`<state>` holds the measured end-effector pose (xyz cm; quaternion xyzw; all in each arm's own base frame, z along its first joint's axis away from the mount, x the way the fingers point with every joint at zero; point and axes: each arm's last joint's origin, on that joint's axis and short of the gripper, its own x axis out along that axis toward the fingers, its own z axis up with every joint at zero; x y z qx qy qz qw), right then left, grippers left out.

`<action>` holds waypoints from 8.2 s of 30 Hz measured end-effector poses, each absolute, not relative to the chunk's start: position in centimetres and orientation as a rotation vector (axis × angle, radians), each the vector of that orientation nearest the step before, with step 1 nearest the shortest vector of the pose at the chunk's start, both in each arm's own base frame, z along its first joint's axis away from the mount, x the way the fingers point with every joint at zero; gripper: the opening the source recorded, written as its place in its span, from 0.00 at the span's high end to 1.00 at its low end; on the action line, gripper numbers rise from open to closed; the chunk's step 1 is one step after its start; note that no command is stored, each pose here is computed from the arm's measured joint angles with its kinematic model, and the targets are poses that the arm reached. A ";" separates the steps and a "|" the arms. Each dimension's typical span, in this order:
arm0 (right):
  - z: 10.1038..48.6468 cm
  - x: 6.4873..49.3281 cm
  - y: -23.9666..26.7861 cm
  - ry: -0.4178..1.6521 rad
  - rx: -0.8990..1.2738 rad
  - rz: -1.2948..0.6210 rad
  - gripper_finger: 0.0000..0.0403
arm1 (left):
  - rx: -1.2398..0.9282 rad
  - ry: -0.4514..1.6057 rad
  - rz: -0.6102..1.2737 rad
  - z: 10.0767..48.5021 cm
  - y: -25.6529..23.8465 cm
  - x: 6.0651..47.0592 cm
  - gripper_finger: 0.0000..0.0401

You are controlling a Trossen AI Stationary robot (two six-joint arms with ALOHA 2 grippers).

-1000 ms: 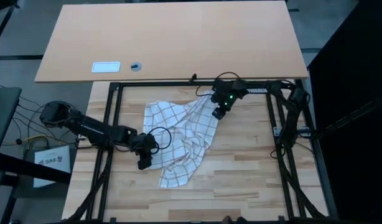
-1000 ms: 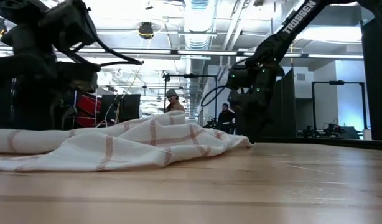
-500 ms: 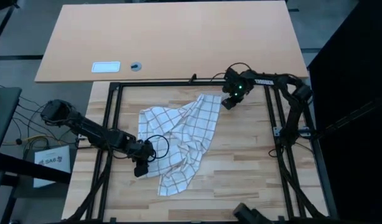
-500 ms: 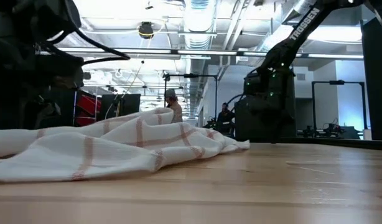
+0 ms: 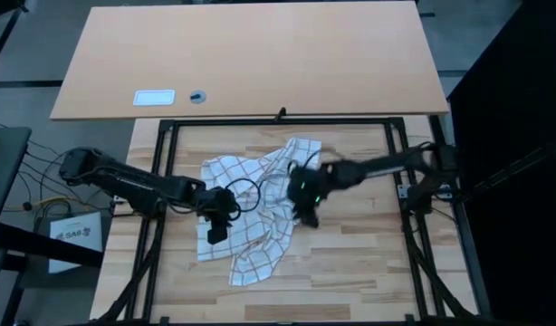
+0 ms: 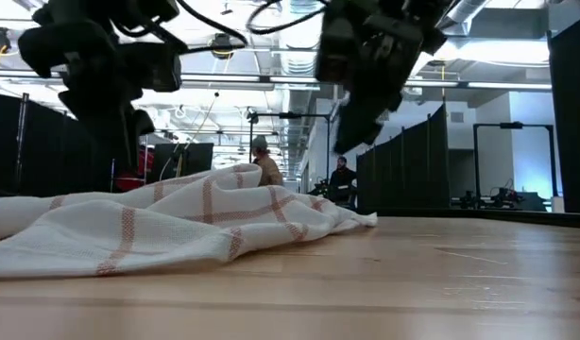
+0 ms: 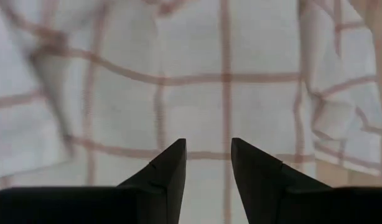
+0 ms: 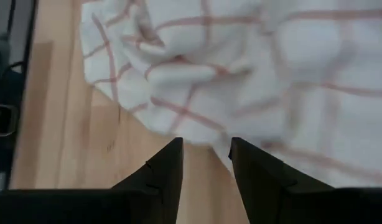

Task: Roll towel
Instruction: Prepare the white patterned towel

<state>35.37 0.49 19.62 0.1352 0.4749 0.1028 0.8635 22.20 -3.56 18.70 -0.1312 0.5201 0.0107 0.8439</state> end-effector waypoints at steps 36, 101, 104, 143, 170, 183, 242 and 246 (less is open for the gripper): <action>14.8 37.2 10.8 1.256 0.104 0.282 1.00 | -0.200 1.225 0.116 13.6 -2.4 24.8 0.72; 23.0 34.8 6.4 1.036 0.152 0.206 1.00 | 0.070 1.491 0.020 18.1 -12.0 20.9 1.00; 23.2 34.9 7.6 0.996 0.139 0.247 1.00 | -0.062 1.434 -0.059 21.0 -11.3 21.8 1.00; 20.3 33.1 11.4 1.017 0.238 0.270 1.00 | -0.634 1.275 0.423 25.1 -0.2 17.6 0.60; 18.5 32.4 10.1 1.058 0.176 0.339 1.00 | -0.877 0.954 0.423 13.6 -6.5 14.2 0.65; 18.2 32.3 9.2 1.100 0.189 0.307 1.00 | -0.916 0.854 0.199 15.2 -7.6 15.7 1.00; 18.4 33.1 5.0 1.109 0.261 0.159 1.00 | -1.081 0.596 -0.429 27.4 -15.9 17.3 1.00; 19.0 33.6 3.8 1.083 0.259 0.143 1.00 | -1.143 0.626 -0.499 28.3 -18.2 16.9 1.00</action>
